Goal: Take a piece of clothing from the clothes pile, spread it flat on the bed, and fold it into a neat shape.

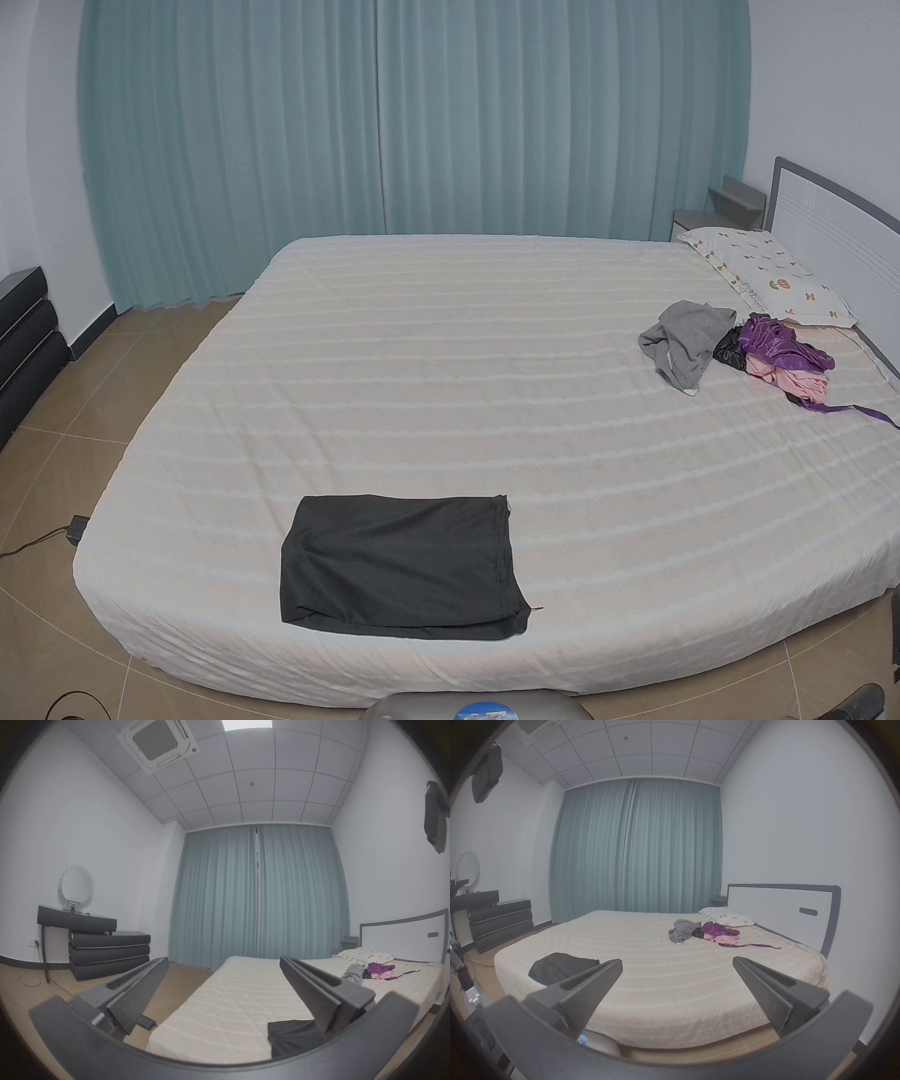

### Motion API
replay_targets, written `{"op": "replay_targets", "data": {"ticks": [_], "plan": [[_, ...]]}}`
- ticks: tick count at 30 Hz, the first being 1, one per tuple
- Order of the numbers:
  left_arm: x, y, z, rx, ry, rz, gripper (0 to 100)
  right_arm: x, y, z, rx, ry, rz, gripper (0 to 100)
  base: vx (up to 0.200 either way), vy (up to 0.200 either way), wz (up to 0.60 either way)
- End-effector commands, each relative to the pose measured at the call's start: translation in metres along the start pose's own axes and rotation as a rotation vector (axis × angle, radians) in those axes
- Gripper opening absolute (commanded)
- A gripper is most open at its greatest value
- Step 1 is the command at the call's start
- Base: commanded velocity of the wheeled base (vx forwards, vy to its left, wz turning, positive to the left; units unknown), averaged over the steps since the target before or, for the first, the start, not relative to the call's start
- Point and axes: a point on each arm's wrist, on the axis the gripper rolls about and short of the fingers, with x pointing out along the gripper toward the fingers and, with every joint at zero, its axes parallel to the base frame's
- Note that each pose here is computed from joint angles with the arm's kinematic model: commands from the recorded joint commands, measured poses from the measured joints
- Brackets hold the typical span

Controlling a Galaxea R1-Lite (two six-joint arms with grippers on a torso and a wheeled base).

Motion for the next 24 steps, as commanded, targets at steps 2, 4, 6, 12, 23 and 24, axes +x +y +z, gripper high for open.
{"op": "replay_targets", "data": {"ticks": [2,4,6,12,23,24], "plan": [[-0.018,0.003,-0.003,0.022,-0.087,0.036,100,-0.018,-0.003,0.021,0.009,-0.085,-0.027,100,0.0,0.0,0.0],[-0.02,0.004,-0.003,0.028,-0.097,0.043,100,-0.026,-0.005,0.02,0.01,-0.054,-0.05,100,0.0,0.0,0.0],[-0.02,0.004,-0.002,0.025,-0.103,0.043,100,-0.032,-0.006,0.01,0.008,0.0,-0.056,100,0.0,0.0,0.0],[-0.016,0.002,-0.016,0.038,-0.055,0.036,100,-0.033,-0.006,0.013,0.101,-0.026,-0.046,100,0.0,0.0,0.0],[-0.006,0.0,-0.052,0.03,0.015,0.009,100,0.019,0.005,-0.021,0.063,-0.237,0.08,100,0.0,0.0,0.0],[-0.006,0.0,-0.052,0.03,0.015,0.009,100,0.019,0.005,-0.021,0.063,-0.237,0.08,100,0.0,0.0,0.0]]}}
